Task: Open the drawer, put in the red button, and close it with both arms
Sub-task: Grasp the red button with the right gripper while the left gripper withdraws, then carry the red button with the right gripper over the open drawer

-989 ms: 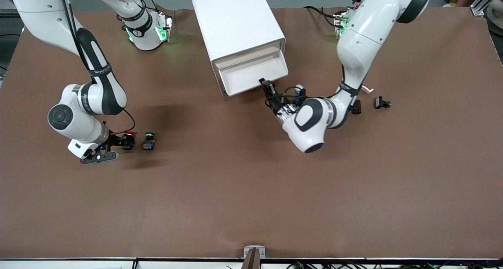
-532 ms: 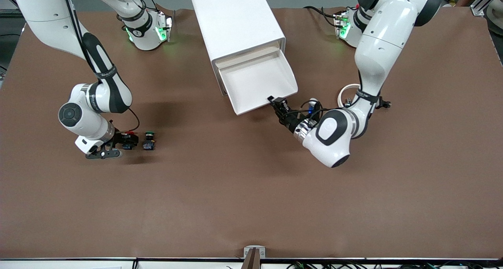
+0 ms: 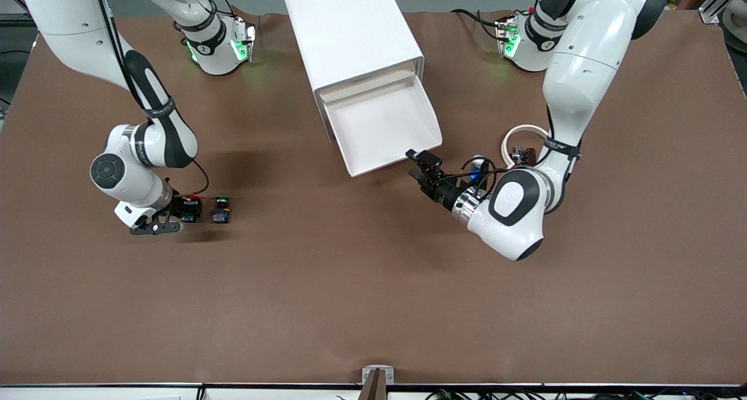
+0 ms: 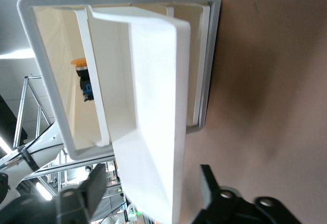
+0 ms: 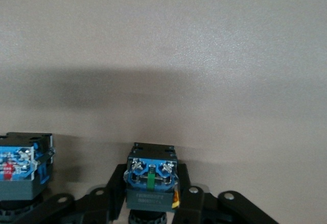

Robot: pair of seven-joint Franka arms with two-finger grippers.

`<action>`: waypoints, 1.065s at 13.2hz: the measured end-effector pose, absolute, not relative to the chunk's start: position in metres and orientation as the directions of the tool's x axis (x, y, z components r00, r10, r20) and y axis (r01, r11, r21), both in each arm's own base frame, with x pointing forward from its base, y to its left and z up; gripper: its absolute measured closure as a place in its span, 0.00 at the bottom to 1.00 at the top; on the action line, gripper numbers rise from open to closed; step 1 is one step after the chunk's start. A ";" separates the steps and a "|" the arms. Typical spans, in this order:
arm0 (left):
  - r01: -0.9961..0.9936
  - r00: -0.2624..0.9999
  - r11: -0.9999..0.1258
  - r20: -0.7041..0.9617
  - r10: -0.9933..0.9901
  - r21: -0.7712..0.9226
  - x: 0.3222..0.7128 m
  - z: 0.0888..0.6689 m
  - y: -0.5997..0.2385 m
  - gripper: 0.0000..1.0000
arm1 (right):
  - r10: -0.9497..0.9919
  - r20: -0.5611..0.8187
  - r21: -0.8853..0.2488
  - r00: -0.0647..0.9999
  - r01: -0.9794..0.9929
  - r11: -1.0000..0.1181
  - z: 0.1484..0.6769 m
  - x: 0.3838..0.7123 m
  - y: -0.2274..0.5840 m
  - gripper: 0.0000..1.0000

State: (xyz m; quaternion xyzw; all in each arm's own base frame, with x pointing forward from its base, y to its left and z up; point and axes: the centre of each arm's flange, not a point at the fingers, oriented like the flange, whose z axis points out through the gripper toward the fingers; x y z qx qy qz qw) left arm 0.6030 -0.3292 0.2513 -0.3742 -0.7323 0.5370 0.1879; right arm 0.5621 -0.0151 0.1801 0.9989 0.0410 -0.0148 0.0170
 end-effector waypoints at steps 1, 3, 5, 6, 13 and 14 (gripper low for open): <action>0.371 -0.658 0.145 -0.149 0.738 -0.917 0.614 0.263 -0.321 0.02 | 0.081 -0.031 0.033 0.996 0.082 -0.996 0.180 0.562 -0.015 0.59; 0.424 -0.681 0.169 -0.191 0.706 -0.890 0.642 0.285 -0.291 0.00 | 0.082 -0.027 0.033 0.996 0.083 -0.996 0.182 0.564 -0.015 0.59; 0.505 -0.682 0.173 -0.268 0.681 -0.845 0.665 0.303 -0.246 0.00 | 0.086 -0.065 0.029 0.994 0.088 -0.996 0.191 0.567 -0.012 0.59; 0.549 -0.672 0.176 -0.307 0.674 -0.817 0.674 0.314 -0.220 0.00 | 0.091 -0.104 0.026 0.990 0.094 -0.995 0.203 0.570 -0.007 0.59; 0.853 -0.338 0.101 -0.394 0.855 -0.512 0.678 0.404 -0.142 0.00 | -0.008 -0.269 0.067 0.963 0.011 -0.998 0.336 0.573 0.069 0.59; 0.878 -0.292 0.075 -0.404 0.867 -0.473 0.678 0.416 -0.136 0.00 | -0.046 -0.292 0.089 0.955 -0.021 -0.996 0.355 0.569 0.086 0.59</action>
